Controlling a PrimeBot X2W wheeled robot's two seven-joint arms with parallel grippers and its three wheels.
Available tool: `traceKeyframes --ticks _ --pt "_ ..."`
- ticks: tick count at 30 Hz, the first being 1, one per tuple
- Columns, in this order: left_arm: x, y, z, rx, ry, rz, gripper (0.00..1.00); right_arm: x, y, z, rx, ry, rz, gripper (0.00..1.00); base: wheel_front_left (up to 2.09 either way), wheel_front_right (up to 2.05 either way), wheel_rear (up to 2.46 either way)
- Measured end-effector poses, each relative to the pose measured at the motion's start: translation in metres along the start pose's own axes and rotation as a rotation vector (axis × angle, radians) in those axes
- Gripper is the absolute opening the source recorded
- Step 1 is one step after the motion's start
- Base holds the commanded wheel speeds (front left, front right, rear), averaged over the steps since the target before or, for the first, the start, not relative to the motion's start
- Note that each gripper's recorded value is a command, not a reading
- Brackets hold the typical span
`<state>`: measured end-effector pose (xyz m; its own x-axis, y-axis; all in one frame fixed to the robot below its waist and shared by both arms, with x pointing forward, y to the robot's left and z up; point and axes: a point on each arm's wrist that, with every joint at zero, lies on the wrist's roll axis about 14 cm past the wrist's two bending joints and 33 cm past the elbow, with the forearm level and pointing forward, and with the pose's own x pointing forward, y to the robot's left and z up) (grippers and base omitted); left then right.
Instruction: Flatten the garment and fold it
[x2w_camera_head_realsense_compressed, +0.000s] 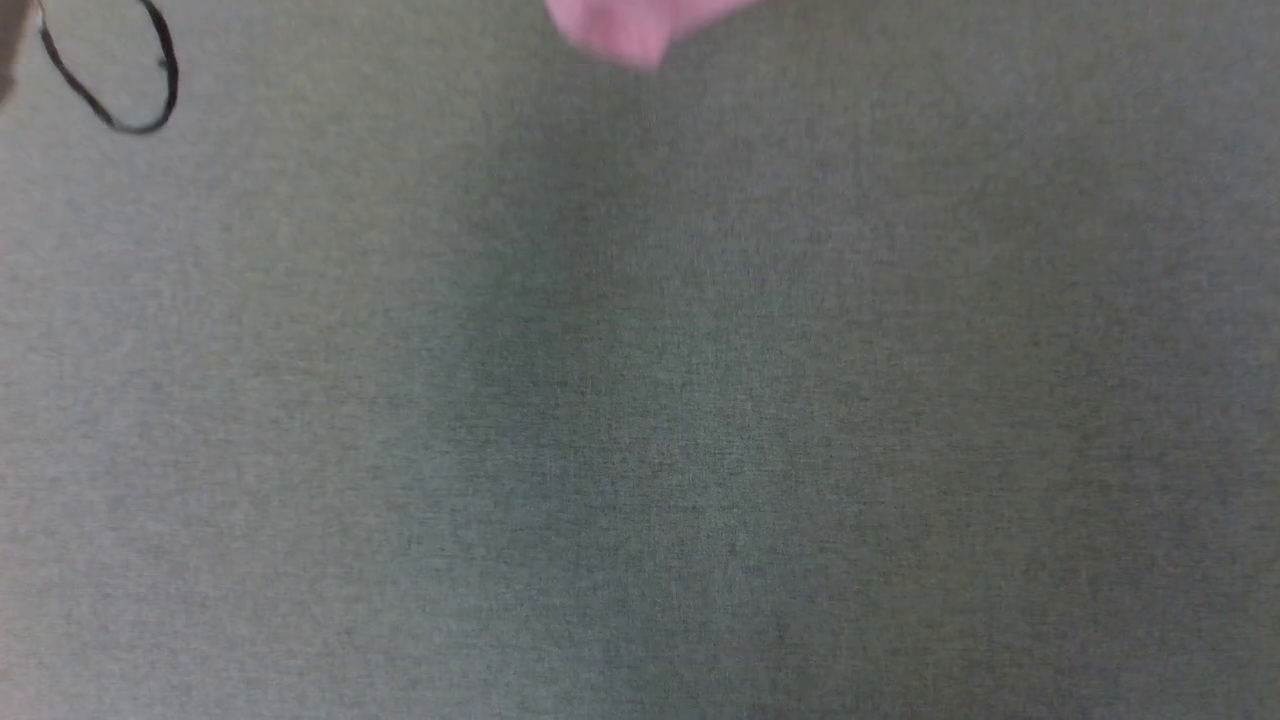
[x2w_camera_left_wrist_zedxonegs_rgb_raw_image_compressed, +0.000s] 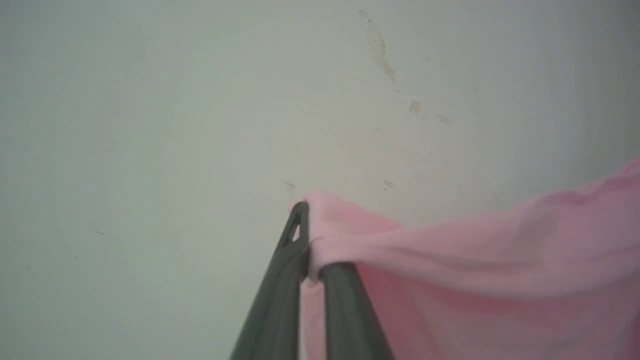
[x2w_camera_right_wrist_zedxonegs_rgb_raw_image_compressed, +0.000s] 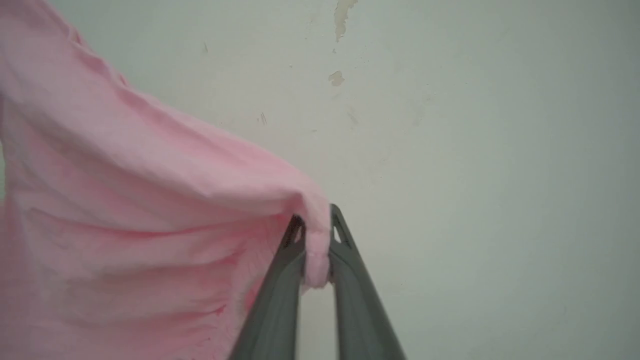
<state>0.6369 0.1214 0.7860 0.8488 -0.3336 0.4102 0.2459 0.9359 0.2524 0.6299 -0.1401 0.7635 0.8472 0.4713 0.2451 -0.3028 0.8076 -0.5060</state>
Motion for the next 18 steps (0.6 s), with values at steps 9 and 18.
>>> traceKeyframes --ticks 9,18 --pt "0.018 0.009 -0.068 -0.046 0.022 0.044 0.0 0.031 0.001 -0.057 -0.015 0.031 -0.01 0.0 0.0 0.0 0.0" --pt "-0.053 -0.006 -0.176 -0.126 0.238 0.062 0.0 -0.02 0.1 -0.167 0.086 0.231 0.194 0.0 0.0 0.0 0.0"
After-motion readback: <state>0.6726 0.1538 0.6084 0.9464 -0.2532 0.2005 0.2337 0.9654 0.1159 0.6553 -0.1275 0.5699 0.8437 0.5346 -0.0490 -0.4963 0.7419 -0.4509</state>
